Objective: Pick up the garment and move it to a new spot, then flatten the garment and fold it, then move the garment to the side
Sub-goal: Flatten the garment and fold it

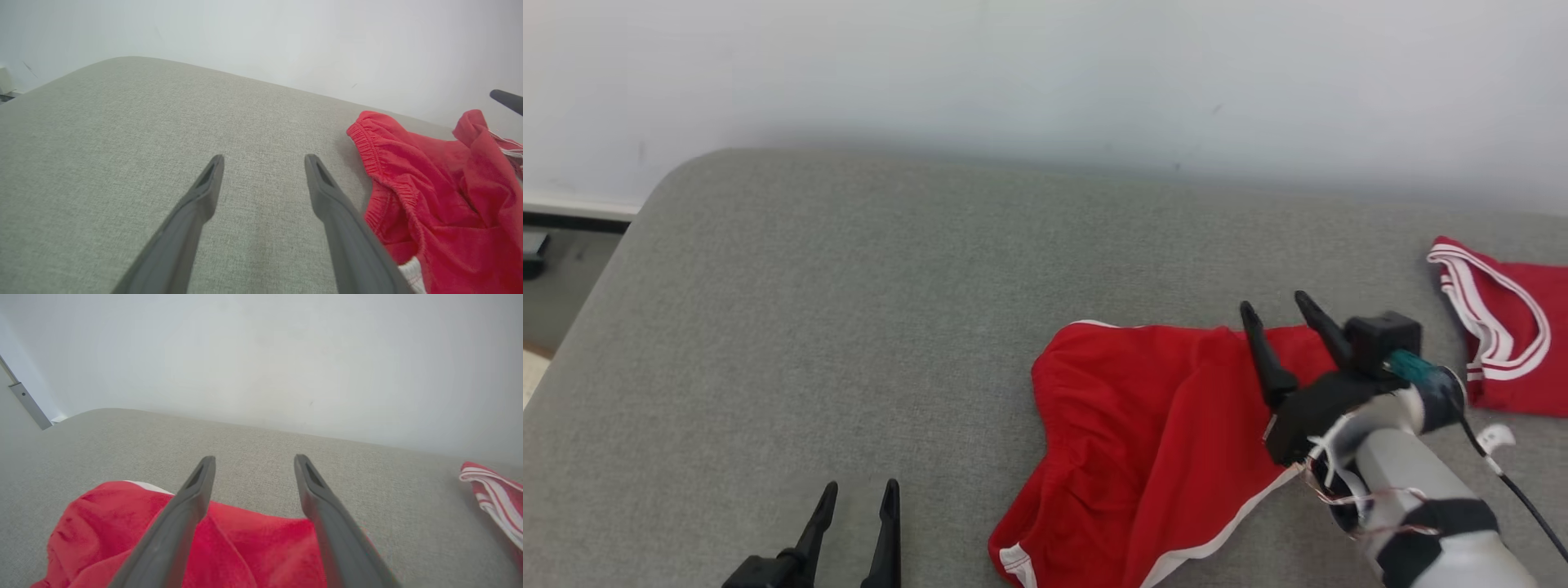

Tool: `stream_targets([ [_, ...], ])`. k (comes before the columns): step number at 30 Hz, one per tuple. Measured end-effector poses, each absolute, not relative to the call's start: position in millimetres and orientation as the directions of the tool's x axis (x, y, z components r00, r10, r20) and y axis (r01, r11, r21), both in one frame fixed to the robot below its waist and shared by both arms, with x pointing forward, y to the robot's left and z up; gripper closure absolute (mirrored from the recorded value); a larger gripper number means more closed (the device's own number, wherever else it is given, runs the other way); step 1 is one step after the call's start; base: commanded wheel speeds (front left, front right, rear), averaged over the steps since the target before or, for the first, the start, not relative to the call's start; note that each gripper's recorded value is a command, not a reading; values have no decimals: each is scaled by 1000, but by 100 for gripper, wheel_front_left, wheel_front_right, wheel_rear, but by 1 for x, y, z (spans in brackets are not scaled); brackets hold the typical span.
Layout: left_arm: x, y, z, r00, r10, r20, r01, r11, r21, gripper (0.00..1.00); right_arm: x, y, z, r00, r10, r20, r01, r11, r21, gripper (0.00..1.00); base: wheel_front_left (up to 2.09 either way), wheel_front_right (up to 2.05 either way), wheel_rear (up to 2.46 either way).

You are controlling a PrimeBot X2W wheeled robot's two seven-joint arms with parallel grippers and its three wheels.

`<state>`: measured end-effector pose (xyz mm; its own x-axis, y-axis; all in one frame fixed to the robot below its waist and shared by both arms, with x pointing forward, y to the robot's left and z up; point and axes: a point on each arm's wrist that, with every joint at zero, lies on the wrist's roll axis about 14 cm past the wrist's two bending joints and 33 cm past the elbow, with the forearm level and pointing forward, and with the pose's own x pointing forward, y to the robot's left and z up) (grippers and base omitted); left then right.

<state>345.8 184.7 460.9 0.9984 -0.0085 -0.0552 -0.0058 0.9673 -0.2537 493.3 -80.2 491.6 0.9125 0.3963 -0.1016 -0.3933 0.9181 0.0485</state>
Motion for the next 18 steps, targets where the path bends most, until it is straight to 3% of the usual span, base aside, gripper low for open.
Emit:
stream_targets([
  [10,350,167,469,998,-64,-27,55,965,-257,0,443,-132,509,947,320,32,-322,944,72,0,0,0,0],
  [18,343,139,462,986,-162,-48,148,965,-218,0,395,-151,462,954,287,-85,-281,957,76,0,0,0,0],
])
